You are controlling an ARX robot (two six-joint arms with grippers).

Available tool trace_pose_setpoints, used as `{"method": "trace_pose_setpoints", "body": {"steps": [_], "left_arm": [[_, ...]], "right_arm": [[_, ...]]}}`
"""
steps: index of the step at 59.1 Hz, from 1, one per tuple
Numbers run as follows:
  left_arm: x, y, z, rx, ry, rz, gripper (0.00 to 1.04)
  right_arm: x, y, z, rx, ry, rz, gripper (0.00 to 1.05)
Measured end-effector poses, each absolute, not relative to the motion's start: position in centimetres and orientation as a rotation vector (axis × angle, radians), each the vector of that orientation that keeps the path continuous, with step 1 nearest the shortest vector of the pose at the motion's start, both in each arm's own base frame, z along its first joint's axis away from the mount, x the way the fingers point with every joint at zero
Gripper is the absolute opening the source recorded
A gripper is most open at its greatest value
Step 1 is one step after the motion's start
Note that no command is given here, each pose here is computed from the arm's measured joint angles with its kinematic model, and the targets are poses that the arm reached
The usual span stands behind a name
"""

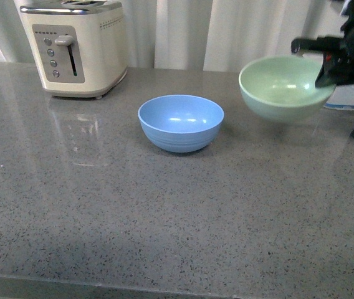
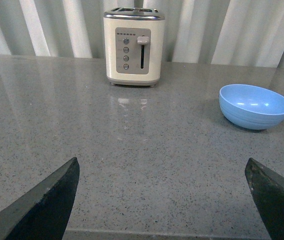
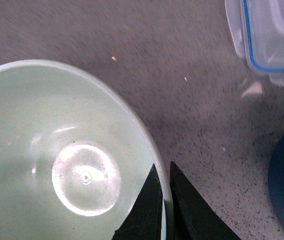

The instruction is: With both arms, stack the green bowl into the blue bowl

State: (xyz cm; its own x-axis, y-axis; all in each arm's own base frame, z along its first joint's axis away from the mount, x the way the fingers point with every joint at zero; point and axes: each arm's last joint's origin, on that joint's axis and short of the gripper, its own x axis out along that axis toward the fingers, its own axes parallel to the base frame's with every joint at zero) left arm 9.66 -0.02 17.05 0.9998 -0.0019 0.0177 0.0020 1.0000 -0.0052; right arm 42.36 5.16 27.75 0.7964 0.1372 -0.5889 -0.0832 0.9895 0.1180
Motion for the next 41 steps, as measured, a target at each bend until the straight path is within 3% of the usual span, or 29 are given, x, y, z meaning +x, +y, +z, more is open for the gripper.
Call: {"method": "trace_pose_setpoints", "body": {"steps": [11,25,41], "left_arm": [[9.7,0.0,17.0,-0.005,-0.018,-0.002,0.98],[9.7,0.0,17.0,-0.005,-0.018,-0.002,0.98],[9.7,0.0,17.0,-0.005,-0.018,-0.002,0.98]], "right_arm": [[40.9,9.2,29.9,0.079,0.548,0.253,0.01],[41.2,14.5,26.6,0.06,0.598,0.361,0.01],[42.7,15.5,23.4,0.051,0.647,0.33,0.01]]}}
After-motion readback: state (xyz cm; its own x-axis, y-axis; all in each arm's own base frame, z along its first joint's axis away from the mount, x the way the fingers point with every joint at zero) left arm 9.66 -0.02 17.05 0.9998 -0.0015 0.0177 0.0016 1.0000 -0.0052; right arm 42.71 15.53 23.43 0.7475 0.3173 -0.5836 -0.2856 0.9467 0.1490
